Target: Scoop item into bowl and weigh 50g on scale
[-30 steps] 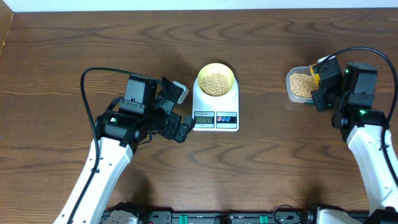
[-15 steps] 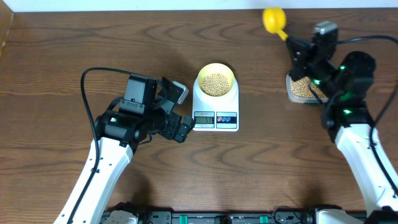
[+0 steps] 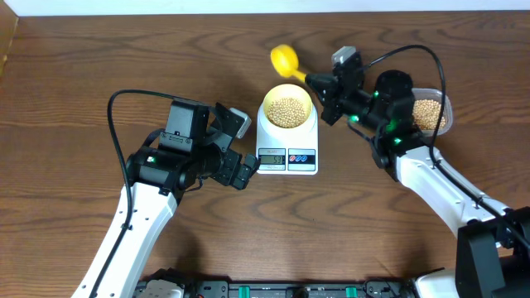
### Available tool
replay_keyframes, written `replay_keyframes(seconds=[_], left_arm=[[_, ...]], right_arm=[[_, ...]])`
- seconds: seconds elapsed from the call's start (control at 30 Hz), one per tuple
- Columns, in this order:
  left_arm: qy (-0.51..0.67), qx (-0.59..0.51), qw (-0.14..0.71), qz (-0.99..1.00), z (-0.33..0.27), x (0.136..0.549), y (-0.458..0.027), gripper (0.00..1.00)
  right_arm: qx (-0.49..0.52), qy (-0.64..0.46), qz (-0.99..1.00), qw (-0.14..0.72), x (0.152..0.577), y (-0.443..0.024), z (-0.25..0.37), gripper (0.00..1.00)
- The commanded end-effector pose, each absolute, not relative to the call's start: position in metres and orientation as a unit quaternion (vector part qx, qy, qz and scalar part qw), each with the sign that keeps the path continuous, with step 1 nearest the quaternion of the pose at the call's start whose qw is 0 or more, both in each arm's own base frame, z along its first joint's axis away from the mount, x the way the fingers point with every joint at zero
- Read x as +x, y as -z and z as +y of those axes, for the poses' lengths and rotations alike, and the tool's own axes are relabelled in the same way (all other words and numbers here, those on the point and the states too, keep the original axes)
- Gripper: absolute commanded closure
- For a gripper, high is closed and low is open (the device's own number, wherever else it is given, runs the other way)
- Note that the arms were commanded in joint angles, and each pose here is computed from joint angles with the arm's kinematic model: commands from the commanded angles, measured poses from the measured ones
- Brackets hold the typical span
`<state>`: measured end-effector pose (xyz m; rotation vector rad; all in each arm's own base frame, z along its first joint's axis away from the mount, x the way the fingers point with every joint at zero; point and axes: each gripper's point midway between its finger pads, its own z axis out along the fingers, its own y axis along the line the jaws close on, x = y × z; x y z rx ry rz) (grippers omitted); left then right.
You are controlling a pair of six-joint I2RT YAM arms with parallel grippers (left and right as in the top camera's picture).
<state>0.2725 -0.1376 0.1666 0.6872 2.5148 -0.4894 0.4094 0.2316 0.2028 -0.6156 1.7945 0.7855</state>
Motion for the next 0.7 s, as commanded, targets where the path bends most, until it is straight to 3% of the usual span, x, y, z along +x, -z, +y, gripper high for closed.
replay_keyframes(seconds=[0.0,0.4,0.67], left_arm=[[0.186,0.249,0.239,0.920,-0.140,0.271,-0.167,0.02],[0.186,0.249,0.239,0.920,-0.140,0.271,-0.167,0.02],[0.186,0.249,0.239,0.920,-0.140,0.271,-0.167,0.02]], right_arm=[[-0.302,-0.291,0.760,0.496,0.401,-0.180,0.238,0.99],[-0.360,-0.180,0.780,0.478,0.400,-0.147,0.225,0.99],[-0.378,-0.191,0.780,0.460,0.387,-0.138,0.242,0.99]])
